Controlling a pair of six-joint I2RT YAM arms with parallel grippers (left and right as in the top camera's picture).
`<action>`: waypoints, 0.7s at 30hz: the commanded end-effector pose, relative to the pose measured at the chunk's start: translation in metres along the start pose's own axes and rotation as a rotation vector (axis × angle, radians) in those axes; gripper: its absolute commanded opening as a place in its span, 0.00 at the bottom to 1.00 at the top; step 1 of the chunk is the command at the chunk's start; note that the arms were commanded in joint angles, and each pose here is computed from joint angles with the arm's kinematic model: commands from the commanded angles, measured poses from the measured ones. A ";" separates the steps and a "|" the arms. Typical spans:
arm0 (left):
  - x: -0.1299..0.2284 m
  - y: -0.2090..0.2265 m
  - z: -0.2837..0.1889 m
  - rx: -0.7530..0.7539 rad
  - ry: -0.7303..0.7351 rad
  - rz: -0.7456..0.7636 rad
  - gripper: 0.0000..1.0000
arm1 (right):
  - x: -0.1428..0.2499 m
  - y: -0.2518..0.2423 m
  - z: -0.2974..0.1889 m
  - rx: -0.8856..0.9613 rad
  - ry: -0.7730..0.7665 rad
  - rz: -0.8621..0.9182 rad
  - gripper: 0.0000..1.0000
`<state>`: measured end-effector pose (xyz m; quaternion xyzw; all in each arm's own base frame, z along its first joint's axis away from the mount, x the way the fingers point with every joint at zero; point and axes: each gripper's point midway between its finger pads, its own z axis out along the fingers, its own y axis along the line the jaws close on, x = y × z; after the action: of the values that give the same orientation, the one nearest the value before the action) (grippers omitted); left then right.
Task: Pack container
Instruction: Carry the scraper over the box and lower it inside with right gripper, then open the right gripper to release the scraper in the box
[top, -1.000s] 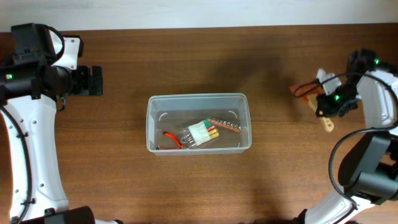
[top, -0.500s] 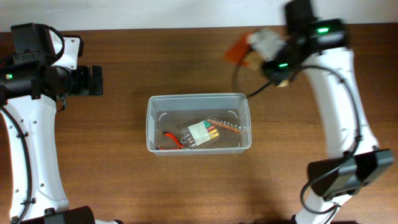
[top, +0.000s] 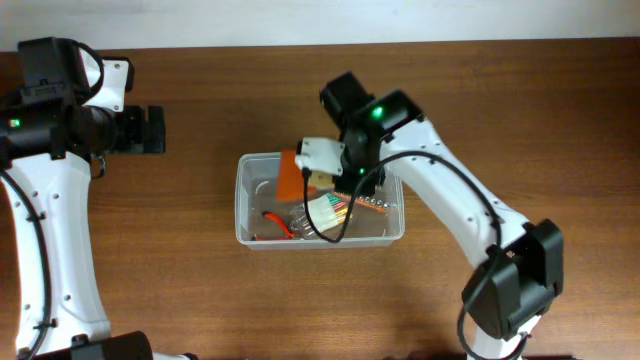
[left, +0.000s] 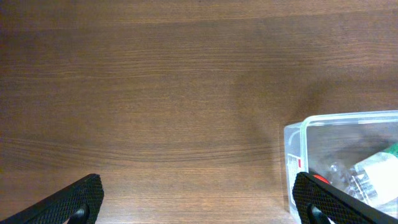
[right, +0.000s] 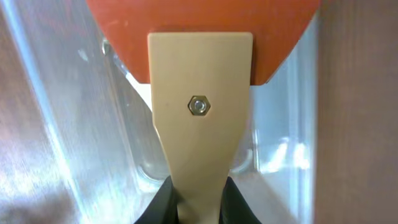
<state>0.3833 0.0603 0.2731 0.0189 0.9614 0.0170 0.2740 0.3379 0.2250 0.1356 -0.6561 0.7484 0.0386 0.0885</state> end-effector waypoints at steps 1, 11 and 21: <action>0.000 0.001 -0.001 0.002 -0.004 -0.016 0.99 | 0.010 0.011 0.033 -0.043 0.013 -0.015 0.04; 0.000 0.001 -0.001 0.002 -0.003 -0.016 0.99 | 0.013 0.013 0.045 -0.046 0.014 -0.014 0.55; -0.020 -0.008 -0.002 0.046 -0.085 0.000 0.99 | -0.010 -0.023 0.007 0.073 -0.078 0.181 0.86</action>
<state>0.3897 0.0611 0.2772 0.0196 0.9570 0.0188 0.2888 0.3320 0.2214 0.0878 -0.6354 0.7679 0.0442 0.0679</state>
